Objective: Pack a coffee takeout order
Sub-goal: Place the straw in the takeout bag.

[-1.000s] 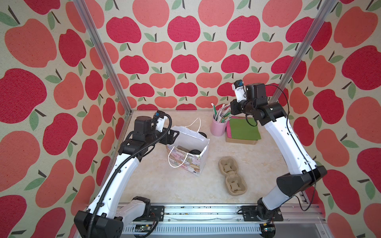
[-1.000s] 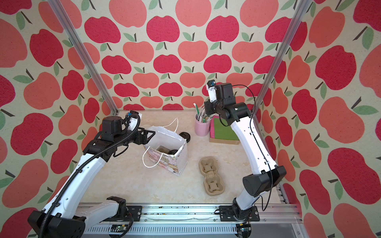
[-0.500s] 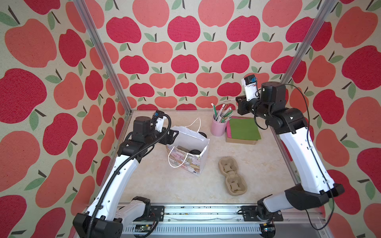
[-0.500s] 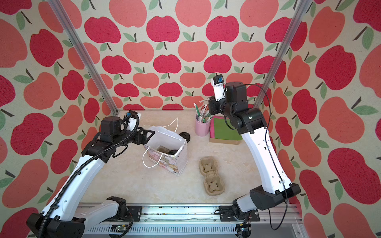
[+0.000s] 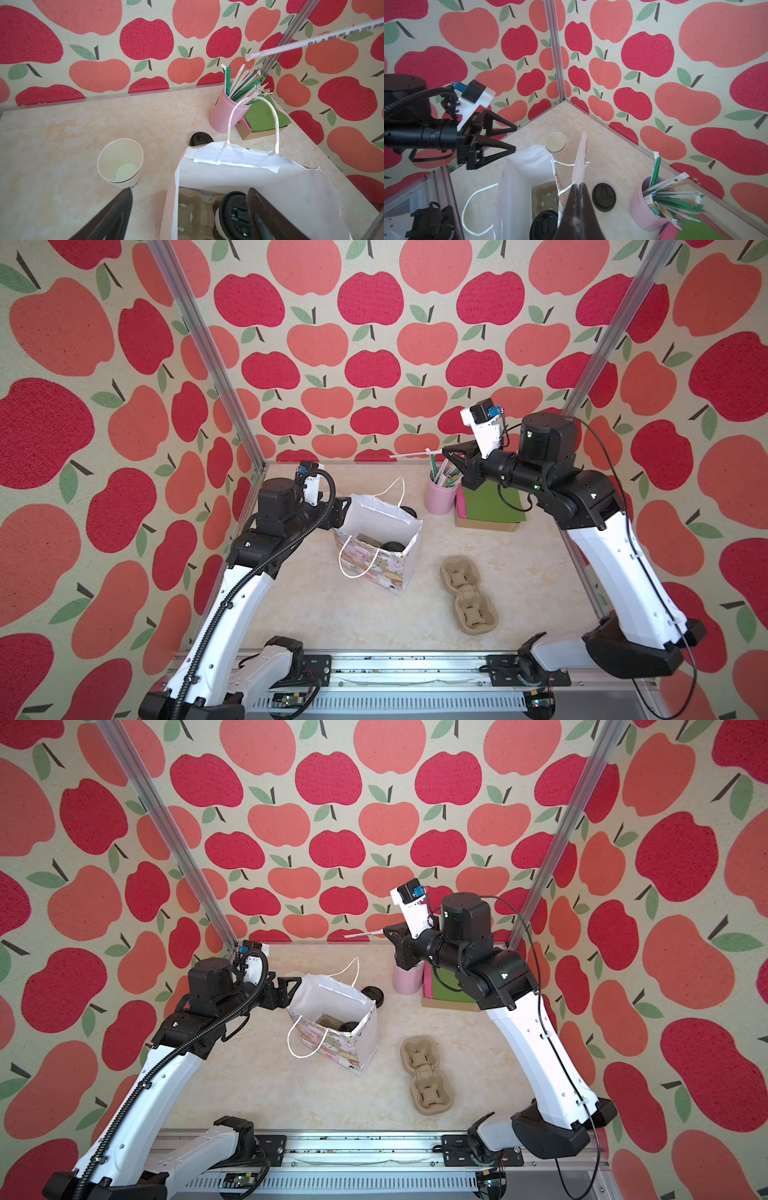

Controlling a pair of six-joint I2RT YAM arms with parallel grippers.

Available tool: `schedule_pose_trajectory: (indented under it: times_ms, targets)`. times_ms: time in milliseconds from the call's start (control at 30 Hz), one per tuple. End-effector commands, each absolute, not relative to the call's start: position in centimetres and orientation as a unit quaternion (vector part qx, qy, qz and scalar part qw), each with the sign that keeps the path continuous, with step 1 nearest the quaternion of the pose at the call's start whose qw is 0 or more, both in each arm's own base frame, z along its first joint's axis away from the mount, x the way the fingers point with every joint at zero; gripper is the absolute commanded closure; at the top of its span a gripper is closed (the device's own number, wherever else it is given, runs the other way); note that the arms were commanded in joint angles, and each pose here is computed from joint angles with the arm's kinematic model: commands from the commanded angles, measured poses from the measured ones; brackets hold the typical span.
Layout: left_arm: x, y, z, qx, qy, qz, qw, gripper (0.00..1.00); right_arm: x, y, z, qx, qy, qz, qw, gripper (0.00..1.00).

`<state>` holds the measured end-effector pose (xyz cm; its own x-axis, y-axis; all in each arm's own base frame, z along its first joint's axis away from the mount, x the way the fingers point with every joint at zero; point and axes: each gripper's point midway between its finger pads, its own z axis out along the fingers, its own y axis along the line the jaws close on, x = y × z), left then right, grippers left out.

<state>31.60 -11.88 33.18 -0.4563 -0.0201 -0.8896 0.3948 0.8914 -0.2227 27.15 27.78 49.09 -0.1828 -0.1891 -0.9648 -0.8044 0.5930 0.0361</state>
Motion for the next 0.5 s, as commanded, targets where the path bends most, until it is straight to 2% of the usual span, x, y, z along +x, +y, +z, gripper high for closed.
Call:
schedule_pose_trajectory:
  times_ms: [0, 233, 467]
  targets:
    - [31.8, -11.1, 33.5, 0.091, 0.825, -0.198, 0.522, 0.12, 25.1, 29.7, 49.5, -0.387, 0.687, 0.320, 0.525, 1.00]
    - [31.8, -11.0, 33.5, 0.087, 0.824, -0.204, 0.522, 0.11, 21.8, 32.6, 48.5, -0.446, 0.671, 0.345, 0.482, 1.00]
    - [31.9, -11.0, 33.5, 0.085, 0.822, -0.208, 0.524, 0.11, 20.9, 33.3, 45.1, -0.469, 0.701, 0.337, 0.418, 1.00]
